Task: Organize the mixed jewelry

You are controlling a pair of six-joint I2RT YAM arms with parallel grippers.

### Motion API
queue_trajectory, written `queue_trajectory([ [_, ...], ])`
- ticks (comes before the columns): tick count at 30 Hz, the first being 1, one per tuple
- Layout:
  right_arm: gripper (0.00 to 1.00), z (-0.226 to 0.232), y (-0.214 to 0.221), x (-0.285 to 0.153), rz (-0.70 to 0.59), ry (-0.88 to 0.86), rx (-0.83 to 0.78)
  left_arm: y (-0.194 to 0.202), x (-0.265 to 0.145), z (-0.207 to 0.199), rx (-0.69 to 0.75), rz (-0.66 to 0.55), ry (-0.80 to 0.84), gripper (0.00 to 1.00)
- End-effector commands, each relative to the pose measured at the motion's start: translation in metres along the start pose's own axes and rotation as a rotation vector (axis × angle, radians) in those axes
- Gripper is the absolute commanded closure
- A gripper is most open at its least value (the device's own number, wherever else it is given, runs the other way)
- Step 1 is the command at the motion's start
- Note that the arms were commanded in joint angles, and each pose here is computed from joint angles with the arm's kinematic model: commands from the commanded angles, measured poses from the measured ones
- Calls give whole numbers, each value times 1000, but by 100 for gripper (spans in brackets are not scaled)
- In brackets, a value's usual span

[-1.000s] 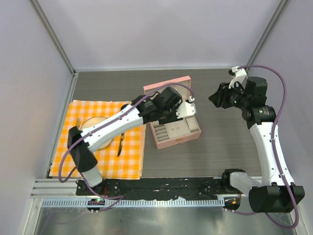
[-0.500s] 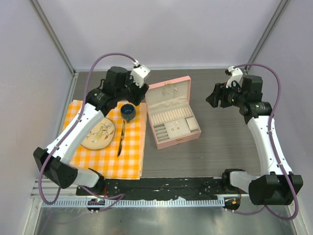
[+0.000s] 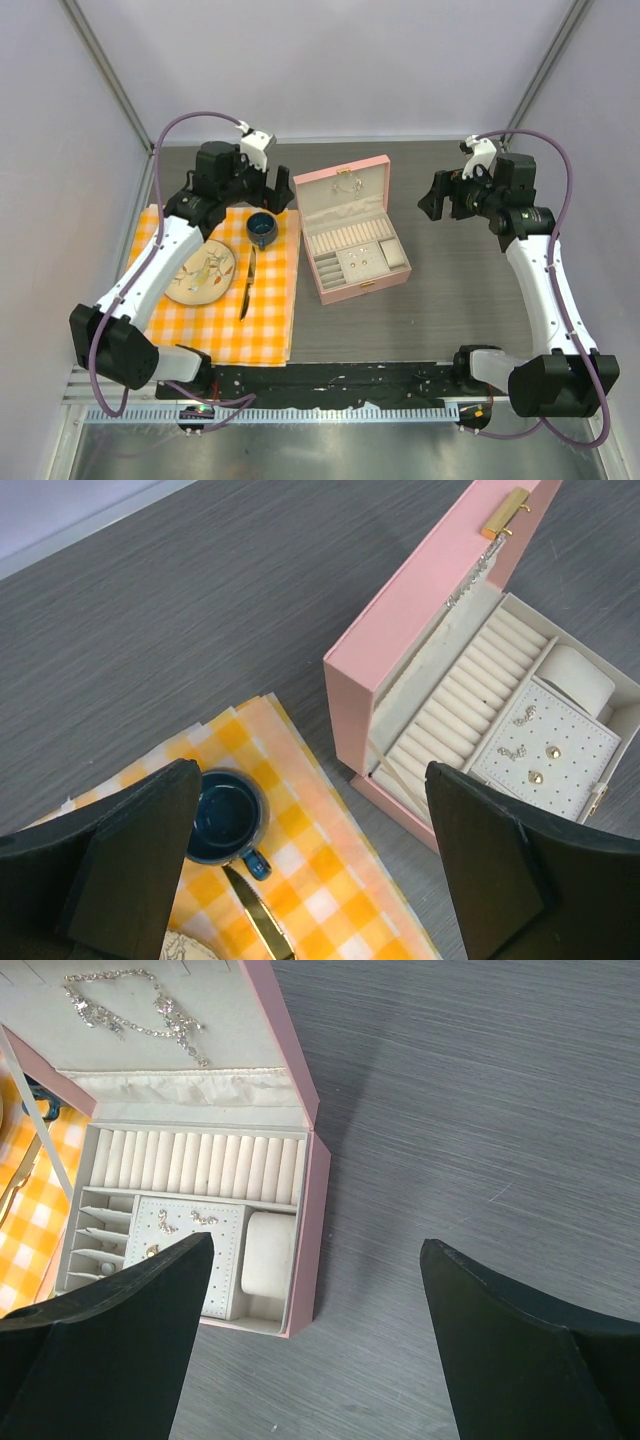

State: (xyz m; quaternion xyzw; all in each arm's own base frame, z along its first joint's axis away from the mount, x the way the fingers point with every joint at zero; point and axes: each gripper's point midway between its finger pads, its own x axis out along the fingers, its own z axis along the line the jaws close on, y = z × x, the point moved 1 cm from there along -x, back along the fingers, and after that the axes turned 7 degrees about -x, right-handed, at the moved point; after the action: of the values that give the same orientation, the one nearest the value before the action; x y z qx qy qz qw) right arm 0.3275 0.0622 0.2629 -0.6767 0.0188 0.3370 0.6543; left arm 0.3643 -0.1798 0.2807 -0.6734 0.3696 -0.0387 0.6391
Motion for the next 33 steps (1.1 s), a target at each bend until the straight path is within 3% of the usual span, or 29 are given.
queue_trajectory([
  [1,9,-3,-20,-7,-69,19,-34,-21,4,-13,16,-122,83,0],
  [11,6,-1,-17,-3,-58,2,-20,-24,42,-19,12,-207,179,0],
  [16,6,-1,-13,-3,-53,2,-21,-17,62,-35,-48,-159,310,0],
  [33,6,-3,-2,4,-28,1,-10,-2,27,-89,-23,-135,462,0],
])
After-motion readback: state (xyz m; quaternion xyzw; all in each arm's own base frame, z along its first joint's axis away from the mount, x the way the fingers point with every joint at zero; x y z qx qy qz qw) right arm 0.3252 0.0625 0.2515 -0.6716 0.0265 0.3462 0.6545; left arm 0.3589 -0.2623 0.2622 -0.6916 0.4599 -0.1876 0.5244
